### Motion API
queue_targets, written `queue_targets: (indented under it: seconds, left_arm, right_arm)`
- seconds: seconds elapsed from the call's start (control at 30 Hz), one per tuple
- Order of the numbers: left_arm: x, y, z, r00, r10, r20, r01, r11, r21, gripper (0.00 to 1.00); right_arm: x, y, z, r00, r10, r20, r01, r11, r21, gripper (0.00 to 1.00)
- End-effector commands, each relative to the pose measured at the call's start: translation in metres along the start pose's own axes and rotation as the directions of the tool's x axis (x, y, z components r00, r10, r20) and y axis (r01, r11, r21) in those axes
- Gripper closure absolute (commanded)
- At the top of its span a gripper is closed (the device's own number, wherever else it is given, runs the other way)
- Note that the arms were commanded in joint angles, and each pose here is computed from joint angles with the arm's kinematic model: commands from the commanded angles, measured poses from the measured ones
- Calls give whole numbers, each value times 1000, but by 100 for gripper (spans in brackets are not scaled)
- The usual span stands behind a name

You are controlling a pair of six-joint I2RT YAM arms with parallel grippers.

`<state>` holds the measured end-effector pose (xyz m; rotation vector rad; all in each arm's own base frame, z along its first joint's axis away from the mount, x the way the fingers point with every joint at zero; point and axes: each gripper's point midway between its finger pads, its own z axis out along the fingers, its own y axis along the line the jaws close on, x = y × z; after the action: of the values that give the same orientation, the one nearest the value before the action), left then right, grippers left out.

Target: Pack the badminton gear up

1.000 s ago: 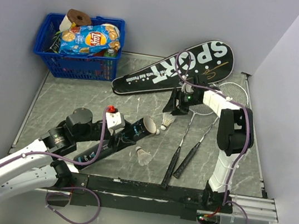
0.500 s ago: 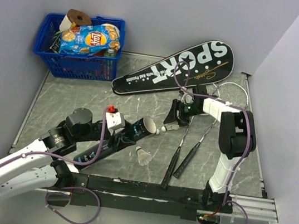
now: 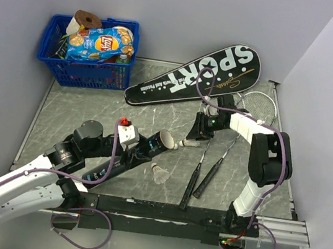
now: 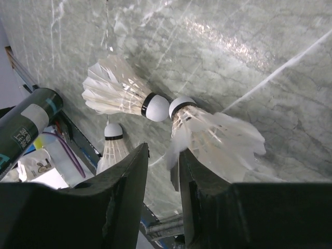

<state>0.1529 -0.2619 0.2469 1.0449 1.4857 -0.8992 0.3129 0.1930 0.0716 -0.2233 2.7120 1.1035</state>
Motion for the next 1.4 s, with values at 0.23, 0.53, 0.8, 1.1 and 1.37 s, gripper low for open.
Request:
queue_targets:
  seconds: [0.23, 0.53, 0.8, 1.1, 1.37]
  left_arm:
    - [-13, 0, 1, 999, 19, 40, -19, 1000, 0, 99]
    - [-6, 1, 6, 1000, 18, 18, -18, 1000, 4, 99]
    - [4, -3, 11, 999, 28, -25, -27, 999, 31, 99]
    - [13, -10, 16, 998, 43, -56, -39, 997, 60, 99]
    - [17, -13, 18, 997, 42, -71, -36, 996, 82, 99]
  right_arm:
    - [-14, 11, -15, 996, -45, 82, 43, 999, 27, 100]
    - [-27, 79, -103, 939, -204, 277, 157, 970, 184, 100]
    - [5, 157, -179, 848, -359, 389, 309, 932, 187, 100]
    - [76, 210, -211, 824, -455, 336, 481, 877, 9, 100]
    - [116, 225, -205, 820, -505, 270, 545, 833, -94, 100]
